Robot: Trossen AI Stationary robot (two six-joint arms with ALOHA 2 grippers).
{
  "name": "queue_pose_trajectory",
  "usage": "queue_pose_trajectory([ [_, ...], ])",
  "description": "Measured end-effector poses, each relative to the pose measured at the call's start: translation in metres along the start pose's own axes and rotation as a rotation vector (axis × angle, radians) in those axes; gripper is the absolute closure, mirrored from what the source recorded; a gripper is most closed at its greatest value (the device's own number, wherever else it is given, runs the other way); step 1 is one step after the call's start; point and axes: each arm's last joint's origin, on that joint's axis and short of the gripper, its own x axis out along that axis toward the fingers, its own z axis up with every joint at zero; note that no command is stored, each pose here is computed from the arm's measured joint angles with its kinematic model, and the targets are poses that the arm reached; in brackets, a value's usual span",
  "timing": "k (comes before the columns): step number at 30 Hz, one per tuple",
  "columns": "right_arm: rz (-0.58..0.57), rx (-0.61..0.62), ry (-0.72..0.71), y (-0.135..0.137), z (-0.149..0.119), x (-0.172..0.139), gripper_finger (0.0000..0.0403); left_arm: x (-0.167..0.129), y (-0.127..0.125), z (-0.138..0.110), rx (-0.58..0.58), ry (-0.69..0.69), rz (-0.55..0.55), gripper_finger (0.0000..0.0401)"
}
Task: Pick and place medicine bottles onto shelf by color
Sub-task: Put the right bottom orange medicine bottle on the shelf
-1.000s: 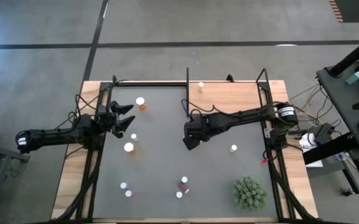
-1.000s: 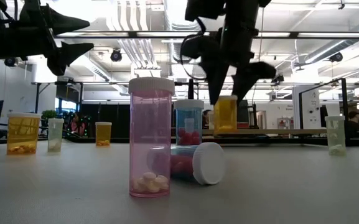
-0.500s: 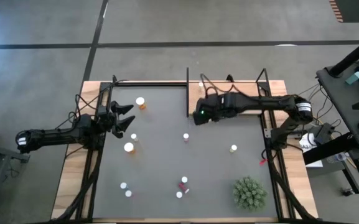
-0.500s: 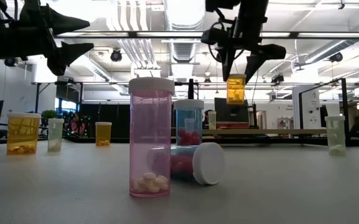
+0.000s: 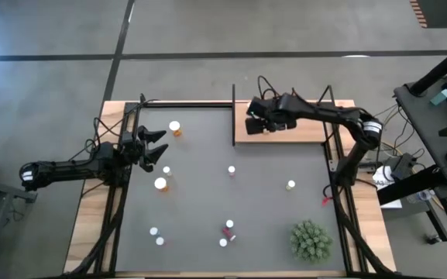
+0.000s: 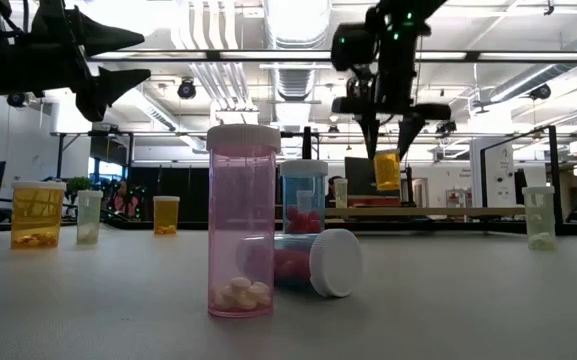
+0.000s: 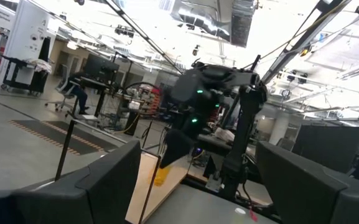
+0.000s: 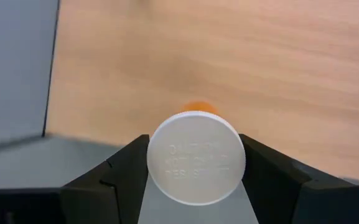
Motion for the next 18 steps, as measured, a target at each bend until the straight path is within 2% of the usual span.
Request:
queue_pose_trajectory([
  [9,0.071,0.114,0.001,-0.012,0.040,0.026,0.0186,0.000,0.000,0.000,0.000,0.000,0.000,0.0099],
  [18,0.073,0.198,-0.027,-0.023,0.065,0.048,0.0186,0.000,0.000,0.000,0.000,0.000,0.000,0.0099],
])
